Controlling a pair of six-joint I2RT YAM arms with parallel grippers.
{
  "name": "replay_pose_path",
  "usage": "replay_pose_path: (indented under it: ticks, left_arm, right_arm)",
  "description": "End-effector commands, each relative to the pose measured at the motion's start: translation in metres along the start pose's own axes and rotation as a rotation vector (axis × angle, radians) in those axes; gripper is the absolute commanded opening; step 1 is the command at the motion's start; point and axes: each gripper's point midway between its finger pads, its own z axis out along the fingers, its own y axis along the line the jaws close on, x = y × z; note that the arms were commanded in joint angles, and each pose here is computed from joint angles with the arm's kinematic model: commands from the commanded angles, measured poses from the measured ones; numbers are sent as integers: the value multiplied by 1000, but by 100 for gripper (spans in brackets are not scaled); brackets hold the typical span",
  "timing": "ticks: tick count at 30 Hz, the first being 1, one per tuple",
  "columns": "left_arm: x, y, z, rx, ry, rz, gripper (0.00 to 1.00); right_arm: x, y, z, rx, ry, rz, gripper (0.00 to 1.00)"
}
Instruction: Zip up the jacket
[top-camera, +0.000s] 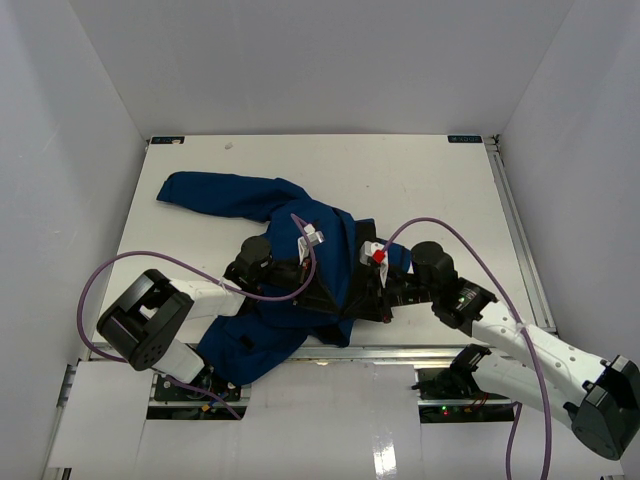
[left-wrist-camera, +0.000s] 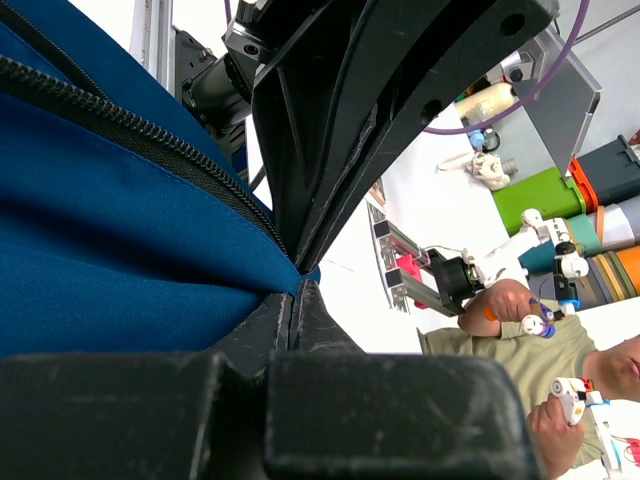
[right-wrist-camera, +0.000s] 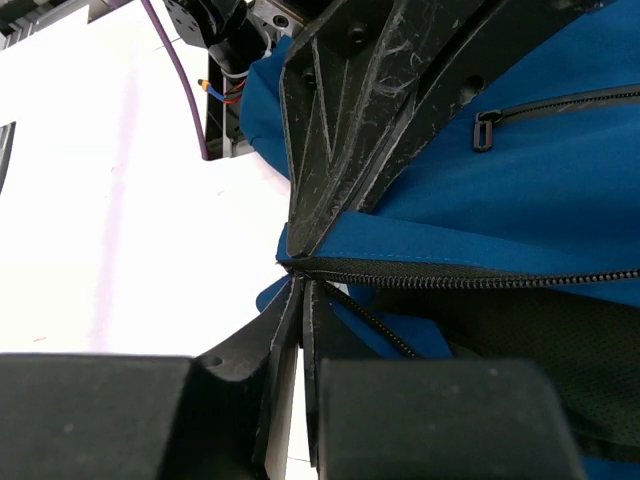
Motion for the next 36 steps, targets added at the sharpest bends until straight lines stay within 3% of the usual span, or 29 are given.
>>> replay_pose_path:
  ticks: [1,19,29,36]
  left_arm:
    - [-8,-18,1,40,1,87,0]
    - [-7,-18,0,41,5,83,0]
    - [-7,-18,1,41,4,80,0]
    - [-6,-17,1,40,6,75,0]
  right_arm:
    - [-20,-4,-3,49,-53,-54,8]
    - [-42,-14,-18,185,-98,-81,8]
    - [-56,-41,-27,343,-34,-127,8]
    - [-62,-46,-27,358,-17,-139,8]
